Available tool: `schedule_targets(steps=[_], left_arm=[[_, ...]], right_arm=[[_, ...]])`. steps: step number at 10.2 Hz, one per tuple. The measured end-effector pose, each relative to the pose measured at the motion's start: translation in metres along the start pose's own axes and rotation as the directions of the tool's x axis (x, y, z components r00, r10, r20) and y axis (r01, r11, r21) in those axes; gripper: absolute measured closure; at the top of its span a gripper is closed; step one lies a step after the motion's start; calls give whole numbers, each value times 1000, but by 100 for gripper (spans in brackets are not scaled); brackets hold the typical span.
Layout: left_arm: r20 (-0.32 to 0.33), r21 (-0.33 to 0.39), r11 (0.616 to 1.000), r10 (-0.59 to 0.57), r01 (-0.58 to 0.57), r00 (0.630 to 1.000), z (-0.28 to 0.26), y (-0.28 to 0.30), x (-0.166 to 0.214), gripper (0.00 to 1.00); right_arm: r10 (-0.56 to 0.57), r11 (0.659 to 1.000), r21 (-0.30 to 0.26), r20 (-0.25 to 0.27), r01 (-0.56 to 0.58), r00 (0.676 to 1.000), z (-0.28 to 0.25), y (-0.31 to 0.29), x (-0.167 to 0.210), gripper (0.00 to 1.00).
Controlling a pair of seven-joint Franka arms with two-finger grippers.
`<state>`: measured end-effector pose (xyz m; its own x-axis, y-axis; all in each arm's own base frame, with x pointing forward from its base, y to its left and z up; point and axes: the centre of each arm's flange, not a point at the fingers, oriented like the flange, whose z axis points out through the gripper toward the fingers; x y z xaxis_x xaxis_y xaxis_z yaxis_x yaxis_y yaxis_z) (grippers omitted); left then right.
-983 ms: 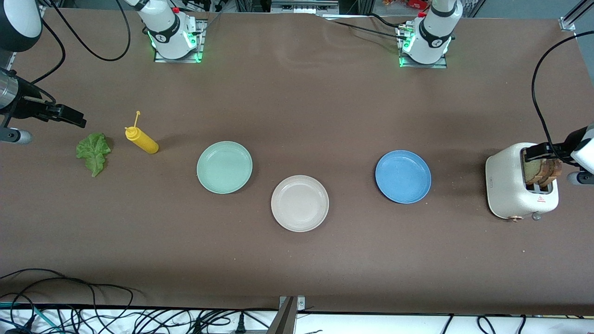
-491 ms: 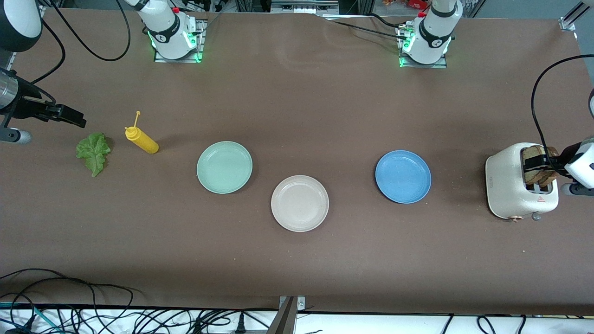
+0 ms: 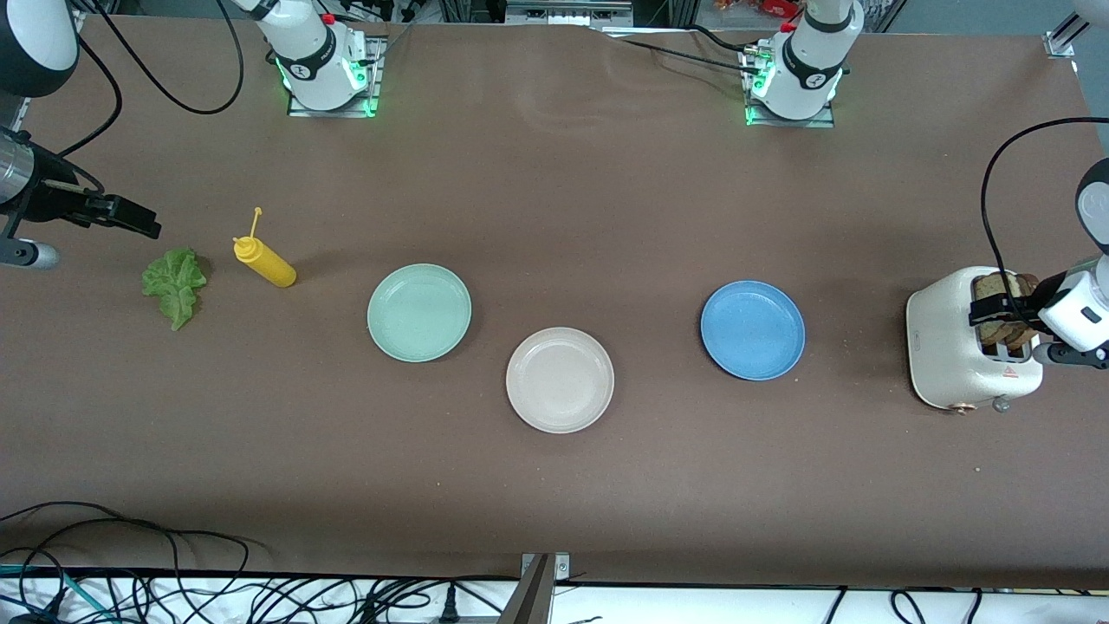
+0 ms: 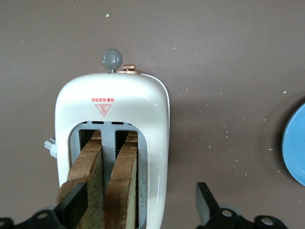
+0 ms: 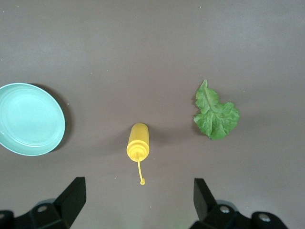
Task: Make sandwich on beige plate with both arms
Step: 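Reach the left gripper into the toaster and grasp a bread slice, then lift the bread slice and carry it to the beige plate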
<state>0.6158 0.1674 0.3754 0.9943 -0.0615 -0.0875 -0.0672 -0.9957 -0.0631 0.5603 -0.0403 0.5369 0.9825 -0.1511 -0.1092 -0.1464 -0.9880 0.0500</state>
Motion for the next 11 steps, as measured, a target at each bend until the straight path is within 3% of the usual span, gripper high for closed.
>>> schedule_targets(steps=[1, 3, 6, 8, 11], left_arm=[[-7, -5, 1000, -4, 4, 1000, 10, 0, -2, 1], [-15, -8, 1000, -19, 19, 1000, 26, -6, -9, 14], [-24, -6, 1000, 6, -7, 1000, 26, -8, -10, 59], [-26, -5, 1000, 16, -16, 1000, 25, -13, -12, 83], [-35, -1, 1000, 20, -20, 999, 16, -15, -9, 85]], right_arm=[[0, 1000, 0, 0, 0, 1000, 0, 0, 0, 0], [0, 1000, 0, 0, 0, 1000, 0, 0, 0, 0], [-1, 1000, 0, 0, 1, 1000, 0, 0, 0, 0], [-1, 1000, 0, 0, 1, 1000, 0, 0, 0, 0], [-1, 1000, 0, 0, 1, 1000, 0, 0, 0, 0]])
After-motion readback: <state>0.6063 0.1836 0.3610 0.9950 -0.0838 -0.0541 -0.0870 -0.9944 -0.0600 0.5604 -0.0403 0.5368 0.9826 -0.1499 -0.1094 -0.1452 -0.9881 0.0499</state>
